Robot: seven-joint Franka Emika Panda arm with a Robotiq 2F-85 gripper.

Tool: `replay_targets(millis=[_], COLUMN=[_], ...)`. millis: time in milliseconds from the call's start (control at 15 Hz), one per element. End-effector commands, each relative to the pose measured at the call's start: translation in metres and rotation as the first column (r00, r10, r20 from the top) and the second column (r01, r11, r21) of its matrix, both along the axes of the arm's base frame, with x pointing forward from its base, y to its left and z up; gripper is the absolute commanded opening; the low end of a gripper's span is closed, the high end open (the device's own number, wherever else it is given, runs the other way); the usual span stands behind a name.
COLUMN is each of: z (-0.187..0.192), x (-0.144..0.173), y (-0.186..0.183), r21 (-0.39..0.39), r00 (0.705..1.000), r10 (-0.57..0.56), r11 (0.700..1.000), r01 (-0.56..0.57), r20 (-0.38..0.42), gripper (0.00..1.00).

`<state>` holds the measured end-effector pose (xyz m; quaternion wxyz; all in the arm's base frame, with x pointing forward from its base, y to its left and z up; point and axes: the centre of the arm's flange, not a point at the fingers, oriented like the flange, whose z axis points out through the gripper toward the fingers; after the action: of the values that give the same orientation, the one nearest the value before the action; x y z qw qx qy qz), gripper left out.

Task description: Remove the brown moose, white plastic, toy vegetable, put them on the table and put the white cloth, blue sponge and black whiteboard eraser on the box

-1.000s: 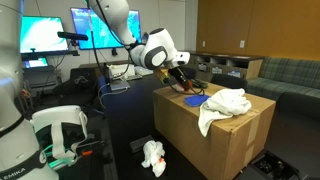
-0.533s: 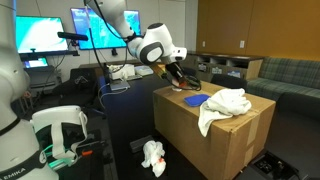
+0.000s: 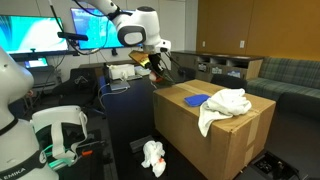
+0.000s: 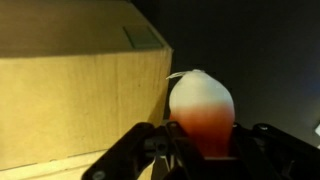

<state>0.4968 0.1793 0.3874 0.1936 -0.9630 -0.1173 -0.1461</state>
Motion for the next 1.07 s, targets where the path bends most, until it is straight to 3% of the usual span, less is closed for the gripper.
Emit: replay_targets(millis=[0,200,467,800,1000], z=[0.013,-0.006,-0.062,-0.148,-0.184], x=[-0.070,-0.113,-0.156,-0.175,-0.175], y=[-0.015,-0.006,0.019,0.077,0.110], r21=[-0.035,-0.063,-0.123,-0.275,-0.287], r00=[0.995,0.984,0.970,0.979,0.985], r10=[0.079,0.125,0.166,0.143,0.129], r11=[0.996,0.989,0.974,0.945,0.945], r01=[-0.081,-0.134,-0.190,-0.178,-0.156], r20=[-0.054,-0.125,-0.177,-0.142,-0.112], gripper=[0.05,0.05,0.05,0.05,0.05])
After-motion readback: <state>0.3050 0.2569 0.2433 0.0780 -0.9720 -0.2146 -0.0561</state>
